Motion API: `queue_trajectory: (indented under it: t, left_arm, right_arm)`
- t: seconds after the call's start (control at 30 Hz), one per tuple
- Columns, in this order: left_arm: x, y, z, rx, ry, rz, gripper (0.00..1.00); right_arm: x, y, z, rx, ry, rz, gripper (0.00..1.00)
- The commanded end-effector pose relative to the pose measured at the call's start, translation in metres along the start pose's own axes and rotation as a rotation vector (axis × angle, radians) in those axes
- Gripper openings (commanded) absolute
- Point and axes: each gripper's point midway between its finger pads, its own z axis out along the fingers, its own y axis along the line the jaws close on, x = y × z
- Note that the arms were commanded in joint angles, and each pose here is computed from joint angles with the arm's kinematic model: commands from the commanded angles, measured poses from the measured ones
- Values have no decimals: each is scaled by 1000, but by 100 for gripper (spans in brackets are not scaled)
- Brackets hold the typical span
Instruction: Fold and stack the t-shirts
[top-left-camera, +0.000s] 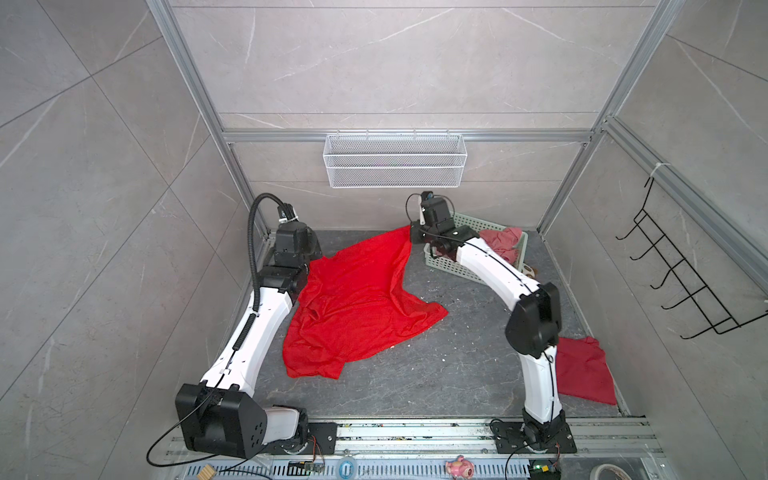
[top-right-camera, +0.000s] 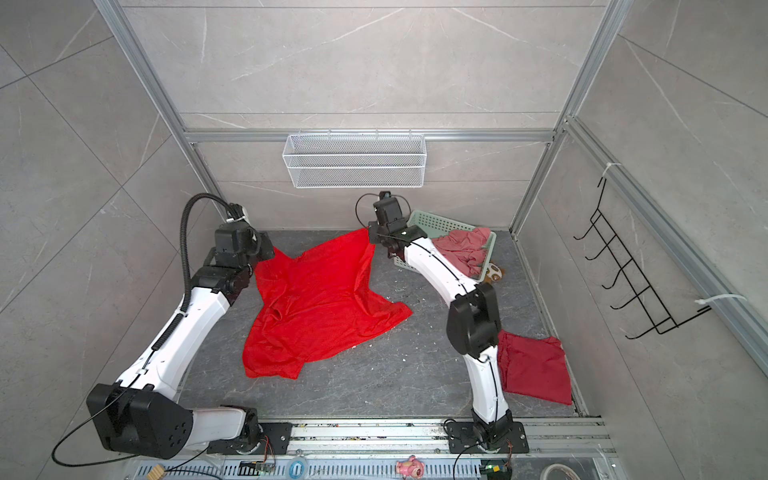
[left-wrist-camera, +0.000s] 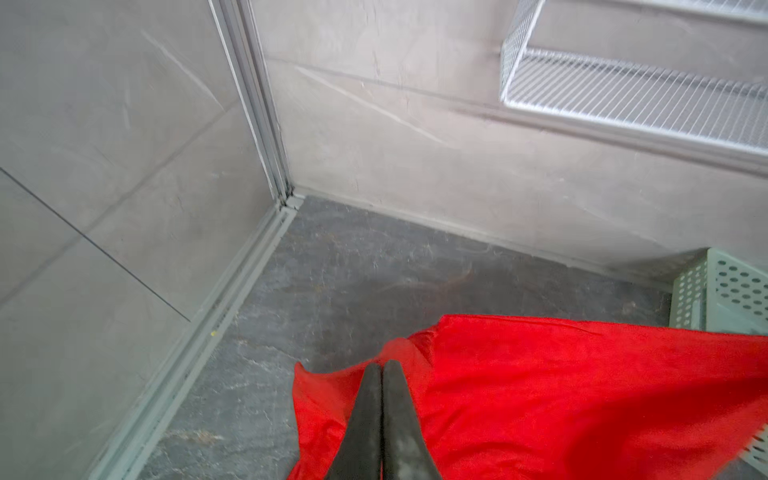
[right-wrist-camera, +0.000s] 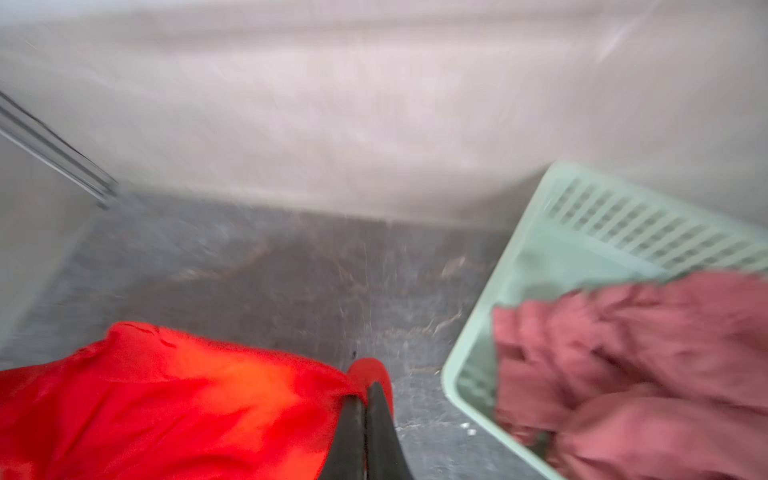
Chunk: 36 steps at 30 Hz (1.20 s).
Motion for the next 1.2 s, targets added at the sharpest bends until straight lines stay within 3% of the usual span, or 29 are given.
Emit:
queue_trajectory:
  t: [0.0, 0.17, 0.33, 0.57, 0.77, 0.87, 0.93, 1.17]
  left_arm:
    - [-90, 15, -61, -16, -239, 12, 0]
    - [-162, 26, -135, -2, -442, 12, 0]
    - [-201, 30, -215, 101, -607, -4, 0]
    - [-259, 55, -343, 119, -892, 14, 0]
    - [-289, 75, -417, 69, -1071, 41, 0]
    - [-297, 76, -418, 49, -1088, 51, 0]
    - [-299, 68, -399, 49, -1053, 68, 0]
    - [-300, 36, -288, 3, -896, 146, 0]
  right_arm:
    - [-62, -11, -89, 22, -164, -63, 0]
    - [-107, -12, -212, 56, -359, -183, 0]
    - [-125, 8, -315, 81, -498, -348, 0]
    - [-143, 10, -428, -107, -667, -327, 0]
    - [-162, -3, -496, -184, -806, -303, 0]
    - [-160, 3, -495, -215, -796, -318, 0]
    - [-157, 8, -477, -200, -767, -323, 0]
    - [-142, 25, -368, -8, -589, -367, 0]
